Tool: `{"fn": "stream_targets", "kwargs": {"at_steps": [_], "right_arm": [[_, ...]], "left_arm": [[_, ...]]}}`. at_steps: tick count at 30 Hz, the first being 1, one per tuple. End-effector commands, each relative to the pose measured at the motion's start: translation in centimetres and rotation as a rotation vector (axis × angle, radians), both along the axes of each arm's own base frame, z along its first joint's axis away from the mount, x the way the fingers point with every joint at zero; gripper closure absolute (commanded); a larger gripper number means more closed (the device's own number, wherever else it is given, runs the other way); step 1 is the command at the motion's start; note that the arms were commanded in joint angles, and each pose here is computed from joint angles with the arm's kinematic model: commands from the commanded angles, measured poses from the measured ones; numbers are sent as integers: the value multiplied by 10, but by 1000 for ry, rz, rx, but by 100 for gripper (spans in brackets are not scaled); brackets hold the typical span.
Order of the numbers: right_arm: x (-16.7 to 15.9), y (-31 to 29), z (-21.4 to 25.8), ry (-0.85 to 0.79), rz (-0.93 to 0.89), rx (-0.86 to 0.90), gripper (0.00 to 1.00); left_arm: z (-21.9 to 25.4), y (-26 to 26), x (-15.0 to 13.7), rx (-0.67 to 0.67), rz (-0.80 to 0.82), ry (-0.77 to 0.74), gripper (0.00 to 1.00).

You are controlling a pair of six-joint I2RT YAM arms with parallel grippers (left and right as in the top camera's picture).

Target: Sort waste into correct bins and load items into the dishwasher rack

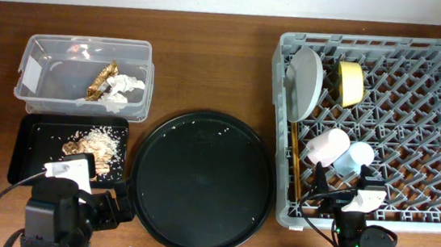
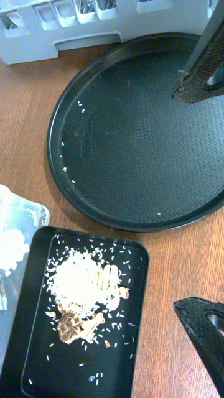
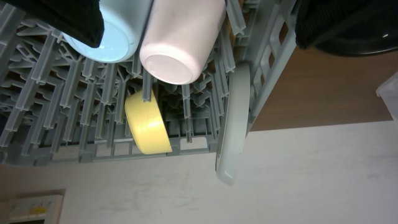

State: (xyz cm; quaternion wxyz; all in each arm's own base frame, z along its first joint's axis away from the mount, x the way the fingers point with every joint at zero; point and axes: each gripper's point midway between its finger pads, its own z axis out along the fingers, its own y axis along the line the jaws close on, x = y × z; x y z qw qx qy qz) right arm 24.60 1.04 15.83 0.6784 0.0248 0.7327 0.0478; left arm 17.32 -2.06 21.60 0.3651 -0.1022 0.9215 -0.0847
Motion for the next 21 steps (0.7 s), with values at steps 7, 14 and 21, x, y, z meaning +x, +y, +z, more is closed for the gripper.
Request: {"fn": "stream_targets", "kwargs": {"at_steps": [7, 14, 21], "right_arm": [[0, 0, -3, 7, 3, -1, 1], [0, 0, -3, 7, 3, -1, 1], [0, 0, -3, 7, 3, -1, 1]], "left_arm": [[-14, 24, 10, 72, 112, -185, 1], [-54, 13, 53, 76, 42, -563, 1], [-60, 8, 72, 264, -83, -739, 1]]}}
